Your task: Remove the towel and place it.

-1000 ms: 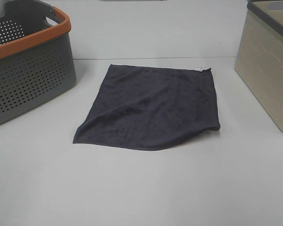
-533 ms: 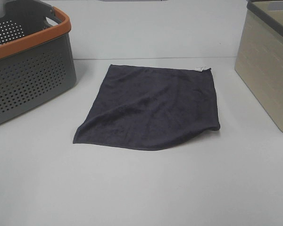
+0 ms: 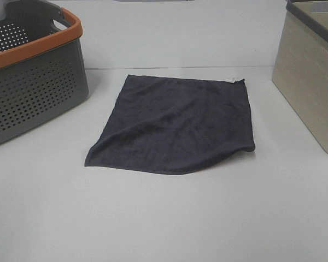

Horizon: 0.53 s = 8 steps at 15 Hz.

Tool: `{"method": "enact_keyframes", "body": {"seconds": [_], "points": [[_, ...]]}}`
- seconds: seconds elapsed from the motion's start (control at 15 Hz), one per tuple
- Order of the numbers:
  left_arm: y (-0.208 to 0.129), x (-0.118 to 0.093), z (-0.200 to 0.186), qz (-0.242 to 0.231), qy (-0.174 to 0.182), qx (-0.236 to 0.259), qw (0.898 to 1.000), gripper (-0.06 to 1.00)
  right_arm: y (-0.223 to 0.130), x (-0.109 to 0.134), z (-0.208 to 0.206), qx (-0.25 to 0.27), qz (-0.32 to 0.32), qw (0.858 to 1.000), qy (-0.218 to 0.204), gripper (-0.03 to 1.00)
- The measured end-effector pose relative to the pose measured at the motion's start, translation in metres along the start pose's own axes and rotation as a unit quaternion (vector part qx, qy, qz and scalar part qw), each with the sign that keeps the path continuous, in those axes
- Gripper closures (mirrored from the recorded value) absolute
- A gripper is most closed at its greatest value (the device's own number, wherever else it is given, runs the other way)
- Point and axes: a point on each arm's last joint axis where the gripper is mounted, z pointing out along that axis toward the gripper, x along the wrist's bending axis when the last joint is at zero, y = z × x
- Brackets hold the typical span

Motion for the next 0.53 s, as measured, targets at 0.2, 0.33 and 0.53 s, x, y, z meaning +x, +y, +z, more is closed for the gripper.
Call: {"method": "enact_keyframes", "body": {"seconds": [0.2, 0.33, 0.53], "points": [[0.0000, 0.0013, 0.0000, 0.004, 0.007, 0.000, 1.000, 0.12, 0.0000, 0.0000, 0.0000, 0.000, 0.001, 1.000, 0.000, 0.23], [0.0000, 0.0017, 0.0000, 0.005, 0.009, 0.000, 1.000, 0.12, 0.0000, 0.0000, 0.0000, 0.000, 0.005, 1.000, 0.000, 0.23], [0.0001, 0.0035, -0.0001, 0.011, 0.019, 0.000, 1.000, 0.12, 0.0000, 0.0000, 0.0000, 0.000, 0.016, 1.000, 0.000, 0.23]]}}
